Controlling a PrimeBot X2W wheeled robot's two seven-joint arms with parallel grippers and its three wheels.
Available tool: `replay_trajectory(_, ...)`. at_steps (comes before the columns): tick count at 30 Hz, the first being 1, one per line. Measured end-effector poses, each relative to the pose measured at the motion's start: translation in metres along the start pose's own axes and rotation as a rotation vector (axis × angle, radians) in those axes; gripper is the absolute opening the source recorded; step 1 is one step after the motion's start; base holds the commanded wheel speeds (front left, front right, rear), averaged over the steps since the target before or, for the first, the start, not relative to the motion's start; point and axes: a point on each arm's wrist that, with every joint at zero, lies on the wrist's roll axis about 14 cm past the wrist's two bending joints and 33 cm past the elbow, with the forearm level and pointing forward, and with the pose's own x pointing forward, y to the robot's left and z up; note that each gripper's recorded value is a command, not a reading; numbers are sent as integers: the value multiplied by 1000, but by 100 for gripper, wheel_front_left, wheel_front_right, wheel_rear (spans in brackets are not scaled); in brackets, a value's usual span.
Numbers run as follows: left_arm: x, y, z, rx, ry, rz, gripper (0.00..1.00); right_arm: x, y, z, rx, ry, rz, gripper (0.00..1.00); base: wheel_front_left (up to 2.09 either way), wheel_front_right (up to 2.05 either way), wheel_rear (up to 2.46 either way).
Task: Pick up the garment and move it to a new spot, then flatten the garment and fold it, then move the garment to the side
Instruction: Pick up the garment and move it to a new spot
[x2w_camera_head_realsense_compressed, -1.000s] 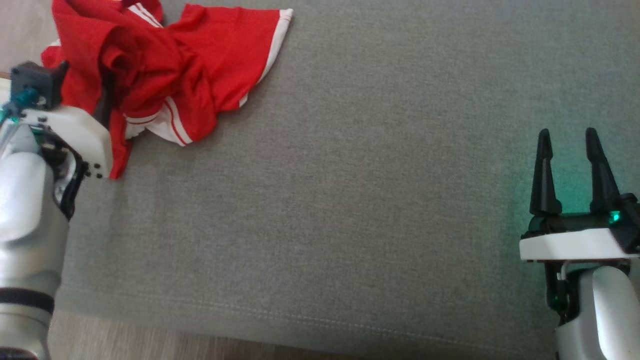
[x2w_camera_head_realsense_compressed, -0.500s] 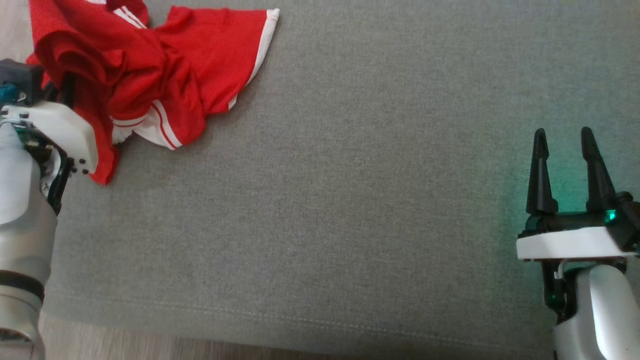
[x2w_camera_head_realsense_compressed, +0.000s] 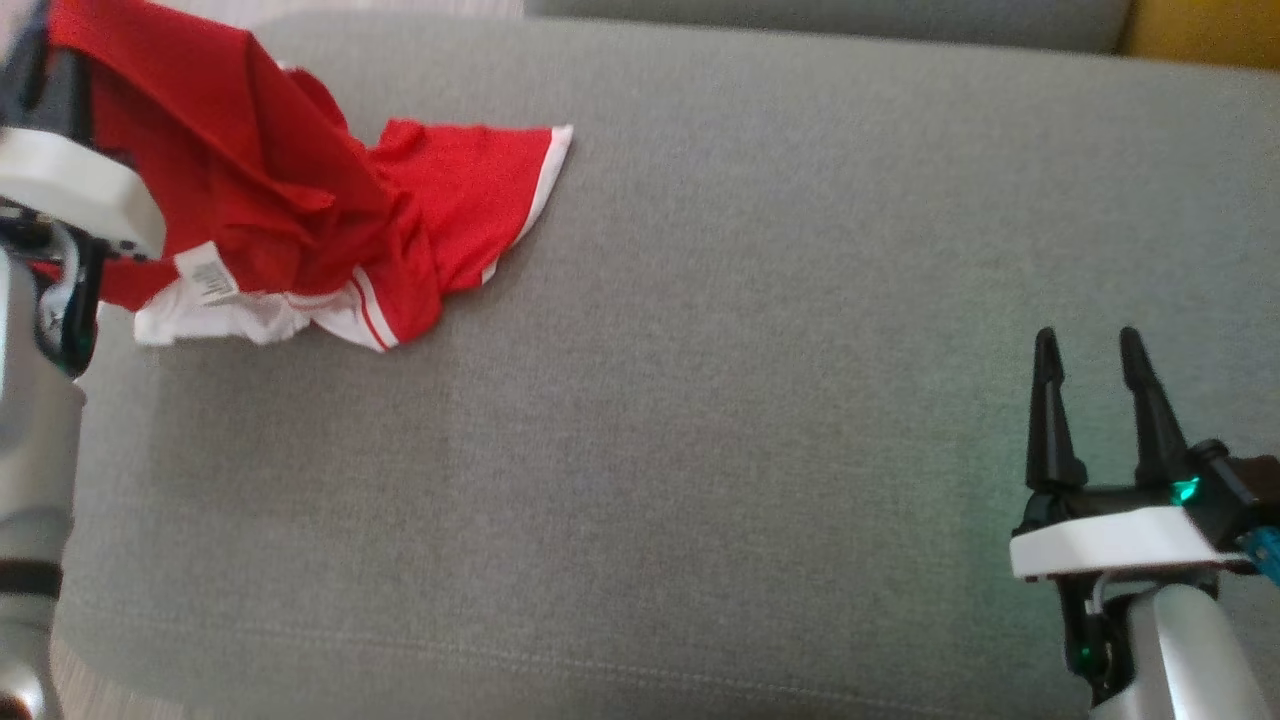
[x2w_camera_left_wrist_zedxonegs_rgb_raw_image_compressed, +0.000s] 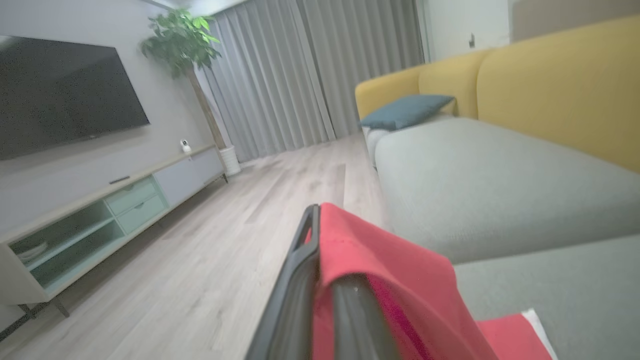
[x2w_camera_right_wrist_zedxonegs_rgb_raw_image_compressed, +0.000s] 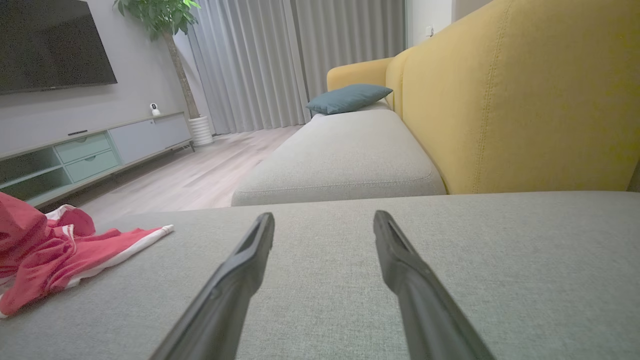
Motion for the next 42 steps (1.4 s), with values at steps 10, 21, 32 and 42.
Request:
replay_trajectory(10, -24, -28, 113, -59, -355, -18, 0, -33, -5, 27, 10, -63, -32, 100, 0, 0, 0)
replay_trajectory(21, -24, -138, 159, -90, -456, -322, 0, -49, -24, 37, 22, -92, -95, 100, 0, 0, 0)
replay_trajectory(32, -44, -300, 184, -205, -508, -724, 0, -70, -47, 58, 31, -154, -177, 100, 0, 0, 0)
replay_trajectory(42, -67, -401, 241, -337, -621, -948, 0, -100, -65, 62, 27, -161, -259, 100, 0, 0, 0)
